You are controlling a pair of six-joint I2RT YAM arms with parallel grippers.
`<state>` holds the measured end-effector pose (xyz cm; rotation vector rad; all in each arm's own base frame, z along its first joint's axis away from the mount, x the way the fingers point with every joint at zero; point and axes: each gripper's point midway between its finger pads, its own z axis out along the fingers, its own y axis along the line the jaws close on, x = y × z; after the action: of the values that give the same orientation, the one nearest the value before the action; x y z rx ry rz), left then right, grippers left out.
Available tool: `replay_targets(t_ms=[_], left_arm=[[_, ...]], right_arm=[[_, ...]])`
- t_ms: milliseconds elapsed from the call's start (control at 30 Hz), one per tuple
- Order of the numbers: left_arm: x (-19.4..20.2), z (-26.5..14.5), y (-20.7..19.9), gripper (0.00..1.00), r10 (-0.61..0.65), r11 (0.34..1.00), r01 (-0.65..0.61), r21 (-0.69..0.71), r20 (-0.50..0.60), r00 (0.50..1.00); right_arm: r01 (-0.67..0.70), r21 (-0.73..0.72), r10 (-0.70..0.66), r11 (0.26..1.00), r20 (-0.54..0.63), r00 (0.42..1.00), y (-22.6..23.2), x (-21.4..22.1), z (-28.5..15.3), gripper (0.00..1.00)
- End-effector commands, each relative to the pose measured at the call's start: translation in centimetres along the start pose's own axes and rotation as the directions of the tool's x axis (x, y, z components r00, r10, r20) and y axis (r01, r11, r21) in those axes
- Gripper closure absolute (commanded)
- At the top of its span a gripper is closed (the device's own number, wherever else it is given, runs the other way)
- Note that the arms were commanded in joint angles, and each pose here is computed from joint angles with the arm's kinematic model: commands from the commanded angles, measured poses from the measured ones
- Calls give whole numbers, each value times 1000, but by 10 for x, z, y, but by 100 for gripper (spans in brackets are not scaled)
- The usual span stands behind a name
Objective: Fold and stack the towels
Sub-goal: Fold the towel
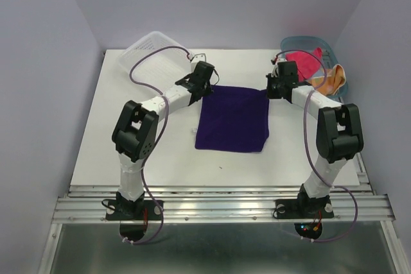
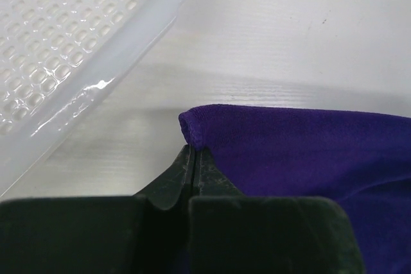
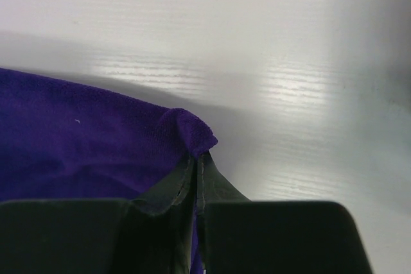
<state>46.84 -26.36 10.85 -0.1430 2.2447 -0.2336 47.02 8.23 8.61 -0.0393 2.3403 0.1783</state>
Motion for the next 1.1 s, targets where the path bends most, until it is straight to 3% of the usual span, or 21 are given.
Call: replay_targets(t_ms=[0,433,633,1067], left_arm=[[-24,-21,3,100,-33,999,30,28,87,996],[16,-61,15,100,-83,991,76,107,60,995],[45,-92,32,100,-106,988,99,120,53,993],[100,-135,43,100,-128,981,125,151,11,992]], right_arm=[[5,-53,-2,999,55,998,5,-7,-15,99],[-185,-101,186,977,-1,982,20,33,-73,99],[-273,-143,266,951,-66,962,33,74,-98,99],[-307,-198,284,931,-138,949,46,125,-131,99]])
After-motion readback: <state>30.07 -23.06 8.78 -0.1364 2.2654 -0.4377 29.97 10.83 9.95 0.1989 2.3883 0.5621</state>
